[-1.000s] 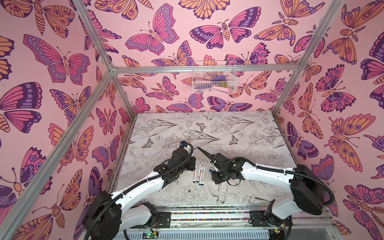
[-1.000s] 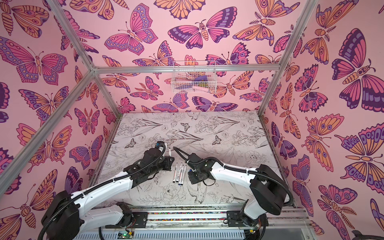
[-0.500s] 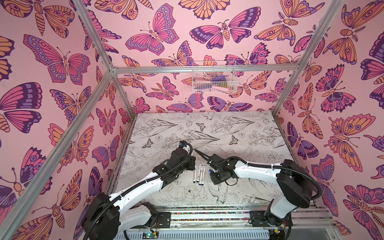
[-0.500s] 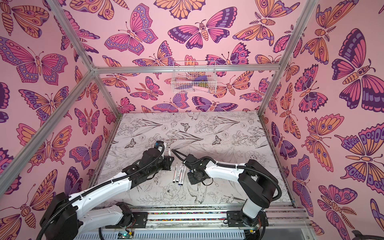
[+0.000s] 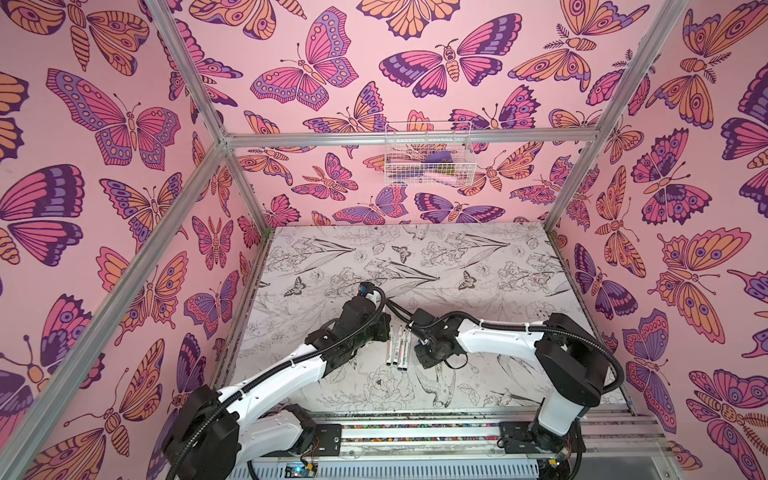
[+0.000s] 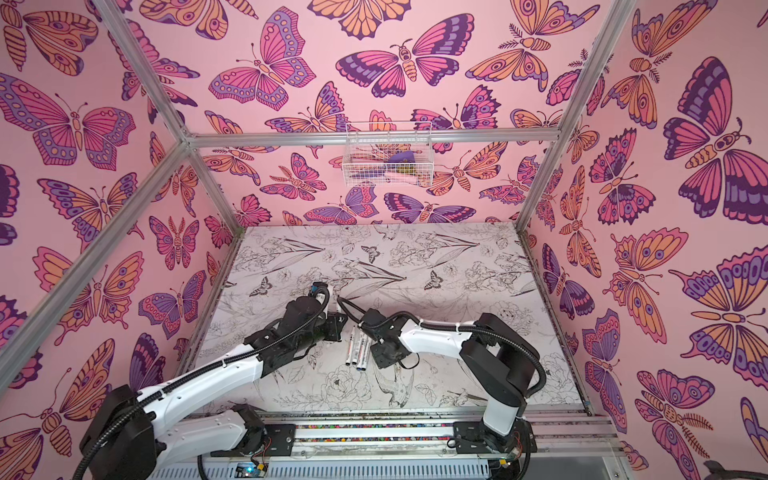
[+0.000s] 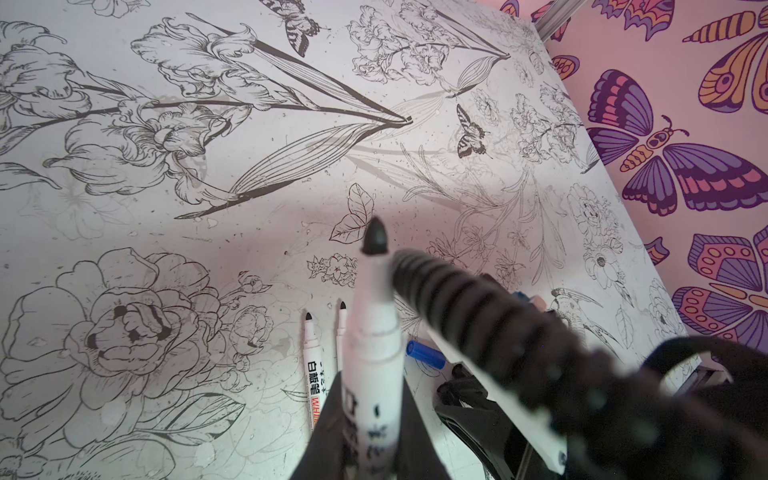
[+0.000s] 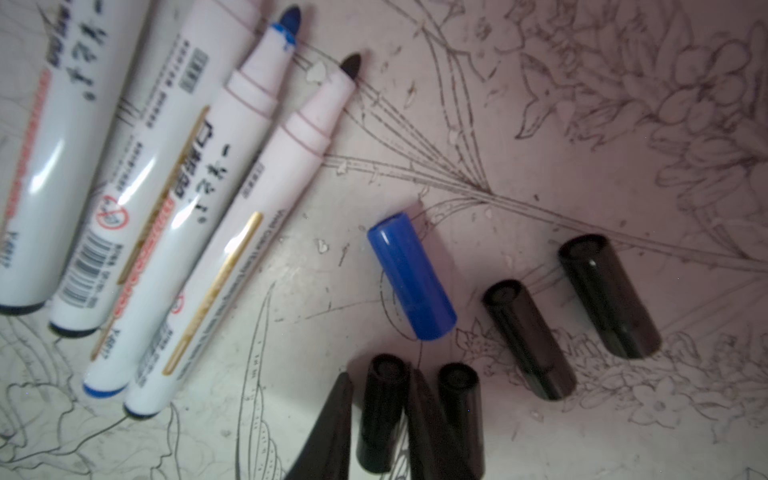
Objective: Insert the pens into the pen caps
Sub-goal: 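Lower the right gripper onto a black cap and grasp it, then lift the black cap with the right gripper toward the marker tip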
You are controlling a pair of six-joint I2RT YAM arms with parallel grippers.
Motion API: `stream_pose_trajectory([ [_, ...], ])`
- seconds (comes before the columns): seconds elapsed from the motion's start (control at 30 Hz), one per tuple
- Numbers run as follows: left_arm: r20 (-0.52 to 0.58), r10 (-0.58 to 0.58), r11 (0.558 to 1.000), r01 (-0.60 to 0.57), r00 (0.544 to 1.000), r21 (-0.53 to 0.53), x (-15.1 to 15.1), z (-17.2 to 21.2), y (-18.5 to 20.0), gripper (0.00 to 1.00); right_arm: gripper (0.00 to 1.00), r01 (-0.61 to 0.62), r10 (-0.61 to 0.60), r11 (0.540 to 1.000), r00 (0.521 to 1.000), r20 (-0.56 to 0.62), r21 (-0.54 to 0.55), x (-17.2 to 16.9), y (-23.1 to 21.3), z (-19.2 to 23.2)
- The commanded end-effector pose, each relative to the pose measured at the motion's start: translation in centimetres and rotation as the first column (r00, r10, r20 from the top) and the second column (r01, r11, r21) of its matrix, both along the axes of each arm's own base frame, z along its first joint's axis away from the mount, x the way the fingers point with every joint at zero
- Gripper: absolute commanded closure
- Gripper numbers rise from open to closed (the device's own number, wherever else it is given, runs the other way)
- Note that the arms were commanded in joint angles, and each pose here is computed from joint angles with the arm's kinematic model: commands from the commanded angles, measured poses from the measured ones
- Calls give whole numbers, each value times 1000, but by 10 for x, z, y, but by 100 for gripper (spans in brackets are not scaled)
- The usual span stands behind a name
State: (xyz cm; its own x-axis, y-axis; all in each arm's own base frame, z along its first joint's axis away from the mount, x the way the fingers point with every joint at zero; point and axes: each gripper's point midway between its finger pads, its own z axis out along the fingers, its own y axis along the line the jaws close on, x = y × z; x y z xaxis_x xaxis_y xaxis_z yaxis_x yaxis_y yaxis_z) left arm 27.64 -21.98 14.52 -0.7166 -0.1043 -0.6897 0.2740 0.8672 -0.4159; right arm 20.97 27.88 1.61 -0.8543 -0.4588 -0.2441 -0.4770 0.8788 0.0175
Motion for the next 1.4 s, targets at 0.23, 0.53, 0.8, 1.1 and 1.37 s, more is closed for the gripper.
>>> stream_pose_trajectory([
  [0.23, 67, -79, 997, 79, 995, 8, -4, 24, -4, 100, 100, -16, 4, 989, 997, 82, 147, 11, 23, 59],
  [0.53, 120, -416, 896, 429, 901, -117, -43, 51, -53, 100, 100, 73, -294, 733, 930, 219, 676, 59, -14, 217],
  [0.8, 122, -548, 822, 560, 828, -107, -65, 50, -88, 100, 100, -53, -226, 518, 954, 197, 854, 56, 6, 271],
  [1.1, 128, -554, 815, 567, 823, -121, -66, 52, -96, 100, 100, -49, -175, 484, 973, 151, 874, 52, 18, 262],
  [1.37, 140, -548, 817, 563, 825, -121, -65, 55, -96, 100, 100, -33, -175, 540, 973, 151, 841, 52, 18, 244],
])
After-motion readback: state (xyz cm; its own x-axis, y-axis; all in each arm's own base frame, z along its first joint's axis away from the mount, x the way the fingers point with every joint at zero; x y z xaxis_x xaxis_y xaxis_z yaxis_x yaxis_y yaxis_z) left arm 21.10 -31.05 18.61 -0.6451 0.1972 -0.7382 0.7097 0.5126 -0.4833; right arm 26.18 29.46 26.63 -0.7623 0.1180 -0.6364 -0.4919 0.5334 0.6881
